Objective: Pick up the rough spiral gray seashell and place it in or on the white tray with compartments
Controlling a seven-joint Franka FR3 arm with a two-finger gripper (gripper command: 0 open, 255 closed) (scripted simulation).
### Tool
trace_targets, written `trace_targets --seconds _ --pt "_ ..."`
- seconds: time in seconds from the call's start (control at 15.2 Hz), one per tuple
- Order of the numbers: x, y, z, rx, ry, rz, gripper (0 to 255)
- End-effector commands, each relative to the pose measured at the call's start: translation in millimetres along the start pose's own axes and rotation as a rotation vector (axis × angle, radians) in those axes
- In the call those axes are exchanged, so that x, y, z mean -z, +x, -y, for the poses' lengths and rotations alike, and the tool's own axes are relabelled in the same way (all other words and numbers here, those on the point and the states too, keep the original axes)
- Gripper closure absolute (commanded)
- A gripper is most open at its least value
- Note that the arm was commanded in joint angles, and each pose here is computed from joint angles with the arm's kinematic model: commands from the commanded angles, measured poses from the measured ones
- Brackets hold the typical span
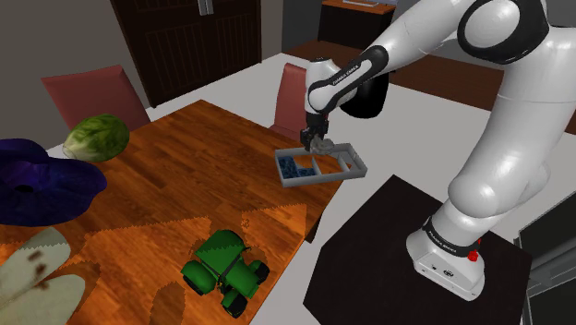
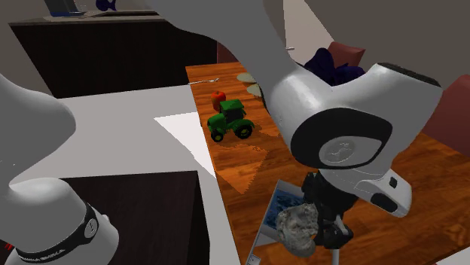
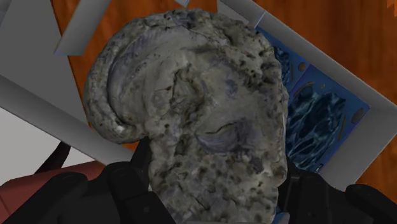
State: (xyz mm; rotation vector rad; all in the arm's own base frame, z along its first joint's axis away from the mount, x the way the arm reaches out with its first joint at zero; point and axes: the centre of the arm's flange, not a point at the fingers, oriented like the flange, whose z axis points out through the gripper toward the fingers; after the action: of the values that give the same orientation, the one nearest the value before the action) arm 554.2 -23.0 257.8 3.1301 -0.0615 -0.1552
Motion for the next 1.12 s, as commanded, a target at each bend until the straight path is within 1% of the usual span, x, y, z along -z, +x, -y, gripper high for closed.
trace_targets --seconds 0.0,0.59,1.06 --pt "-8 2 -13 0.002 0.0 0.0 255" --pt "-57 6 -13 0.002 0.0 0.0 255" --pt "-57 6 -13 0.002 0.0 0.0 255"
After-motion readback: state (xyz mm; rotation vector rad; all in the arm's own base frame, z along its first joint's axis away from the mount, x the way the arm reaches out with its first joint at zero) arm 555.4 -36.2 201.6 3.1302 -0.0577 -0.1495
